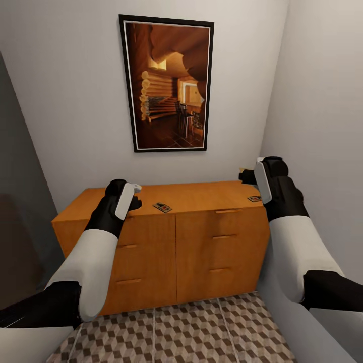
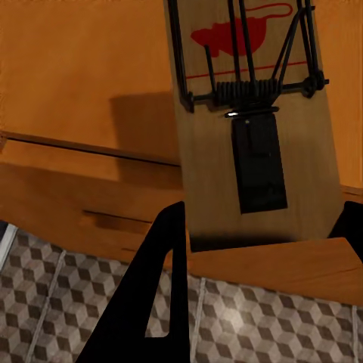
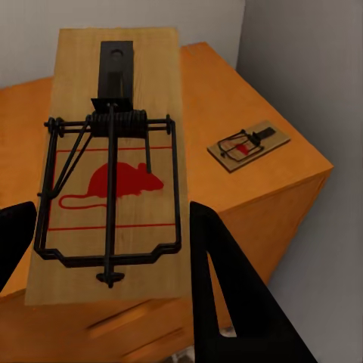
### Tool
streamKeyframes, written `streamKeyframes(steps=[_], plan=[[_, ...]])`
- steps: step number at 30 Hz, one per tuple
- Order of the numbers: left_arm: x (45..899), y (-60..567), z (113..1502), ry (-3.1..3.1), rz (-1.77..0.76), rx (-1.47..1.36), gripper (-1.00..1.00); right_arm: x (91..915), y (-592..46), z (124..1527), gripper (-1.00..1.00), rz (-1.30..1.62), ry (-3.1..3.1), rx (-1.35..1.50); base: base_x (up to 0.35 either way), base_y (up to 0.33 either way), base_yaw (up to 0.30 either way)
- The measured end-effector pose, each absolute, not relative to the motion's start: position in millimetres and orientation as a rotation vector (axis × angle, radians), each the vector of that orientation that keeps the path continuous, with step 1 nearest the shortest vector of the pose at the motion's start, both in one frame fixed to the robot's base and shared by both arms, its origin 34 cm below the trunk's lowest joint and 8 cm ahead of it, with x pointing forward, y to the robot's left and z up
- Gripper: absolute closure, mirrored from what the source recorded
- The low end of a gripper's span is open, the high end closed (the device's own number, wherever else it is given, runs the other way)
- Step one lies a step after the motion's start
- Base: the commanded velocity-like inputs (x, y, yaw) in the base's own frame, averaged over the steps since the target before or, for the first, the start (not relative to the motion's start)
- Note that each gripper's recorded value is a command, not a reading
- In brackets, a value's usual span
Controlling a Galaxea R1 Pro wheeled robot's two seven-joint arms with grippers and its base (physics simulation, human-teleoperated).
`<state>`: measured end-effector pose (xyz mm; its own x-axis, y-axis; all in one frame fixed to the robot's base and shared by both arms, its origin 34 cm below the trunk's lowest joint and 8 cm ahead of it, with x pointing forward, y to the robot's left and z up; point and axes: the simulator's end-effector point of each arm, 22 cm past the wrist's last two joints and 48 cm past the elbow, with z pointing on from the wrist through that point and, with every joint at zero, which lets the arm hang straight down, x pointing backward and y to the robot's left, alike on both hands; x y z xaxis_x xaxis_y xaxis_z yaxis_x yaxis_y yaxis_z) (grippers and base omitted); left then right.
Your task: Take the four mousetraps from the cabinet in the bathroom and place them on the bathroom floor. Make sure all four end up on the same floor surface, and ensure that at least two of them are either under or directly next to the same bathroom sink.
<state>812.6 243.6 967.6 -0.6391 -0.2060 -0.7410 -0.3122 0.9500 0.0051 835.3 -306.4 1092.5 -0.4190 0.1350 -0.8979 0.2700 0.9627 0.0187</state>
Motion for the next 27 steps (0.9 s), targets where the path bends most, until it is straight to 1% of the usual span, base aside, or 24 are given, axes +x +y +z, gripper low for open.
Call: streamKeyframes(steps=[16,20,27], plan=[[813.3,238.1,968.0,2.286,0.145,-0.356,1.0,837.5,-264.3,1090.6,1.0,-0.091,2.021,0.245,-0.011,-0.007,0.0],[814.1,235.5,970.2,2.28,0.161,-0.336,1.0,837.8,-255.4,1090.0,1.0,-0.078,2.024,0.236,-0.223,-0.114,0.0],[816.6,233.8,994.7,2.219,0.161,-0.323,1.0,837.8,-235.9,1088.7,1.0,-0.05,2.03,0.215,-0.301,-0.111,0.0]])
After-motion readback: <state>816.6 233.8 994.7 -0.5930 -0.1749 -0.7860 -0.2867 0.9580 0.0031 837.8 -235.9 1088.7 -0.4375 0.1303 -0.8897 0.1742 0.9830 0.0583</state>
